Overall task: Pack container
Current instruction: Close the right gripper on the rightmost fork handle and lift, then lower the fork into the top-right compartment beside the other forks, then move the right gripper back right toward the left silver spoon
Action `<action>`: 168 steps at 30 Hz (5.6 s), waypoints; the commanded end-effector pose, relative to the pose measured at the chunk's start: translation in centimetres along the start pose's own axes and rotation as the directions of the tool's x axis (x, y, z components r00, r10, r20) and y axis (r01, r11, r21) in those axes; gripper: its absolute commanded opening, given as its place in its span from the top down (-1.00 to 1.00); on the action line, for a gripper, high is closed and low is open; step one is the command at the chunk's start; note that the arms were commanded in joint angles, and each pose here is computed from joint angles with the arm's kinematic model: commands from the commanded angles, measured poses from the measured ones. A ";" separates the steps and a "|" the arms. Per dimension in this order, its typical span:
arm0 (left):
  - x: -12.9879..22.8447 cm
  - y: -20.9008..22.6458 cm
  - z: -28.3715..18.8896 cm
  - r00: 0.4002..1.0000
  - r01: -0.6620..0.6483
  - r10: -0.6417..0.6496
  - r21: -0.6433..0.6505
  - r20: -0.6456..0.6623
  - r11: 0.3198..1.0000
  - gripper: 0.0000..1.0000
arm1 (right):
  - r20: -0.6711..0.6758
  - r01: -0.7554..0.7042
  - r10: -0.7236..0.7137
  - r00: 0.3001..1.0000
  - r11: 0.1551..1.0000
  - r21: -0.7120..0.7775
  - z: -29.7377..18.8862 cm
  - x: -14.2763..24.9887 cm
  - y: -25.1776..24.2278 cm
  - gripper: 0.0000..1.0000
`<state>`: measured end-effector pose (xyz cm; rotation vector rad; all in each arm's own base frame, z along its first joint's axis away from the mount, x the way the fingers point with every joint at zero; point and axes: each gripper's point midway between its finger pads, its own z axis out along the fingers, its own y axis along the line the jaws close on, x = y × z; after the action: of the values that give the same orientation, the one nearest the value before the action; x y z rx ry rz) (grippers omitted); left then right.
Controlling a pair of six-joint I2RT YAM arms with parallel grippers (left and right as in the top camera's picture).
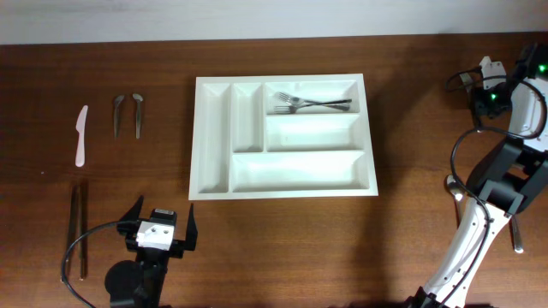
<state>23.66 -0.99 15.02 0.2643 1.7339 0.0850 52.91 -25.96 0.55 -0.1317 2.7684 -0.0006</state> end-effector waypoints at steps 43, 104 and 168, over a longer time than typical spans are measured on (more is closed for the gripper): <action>0.2 -0.1 0.0 1.000 0.002 -0.002 -0.001 -0.004 1.000 -0.99 | 0.266 0.894 -0.854 0.448 0.425 -0.142 -13.0 -9.6 39.0 0.93; 0.2 -0.1 0.0 1.000 0.002 -0.002 -0.001 -0.004 1.000 -0.98 | 0.247 0.612 -0.598 0.763 0.791 0.022 -19.0 -13.2 32.2 -0.98; 0.2 -0.1 0.0 1.000 0.002 -0.002 -0.001 -0.004 1.000 -0.98 | -0.287 0.030 -0.033 0.957 0.999 -0.016 -28.0 20.2 18.9 -0.97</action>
<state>23.66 -0.99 15.03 0.2643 1.7335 0.0851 22.68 -9.08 22.10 -0.0962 2.9700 -0.0228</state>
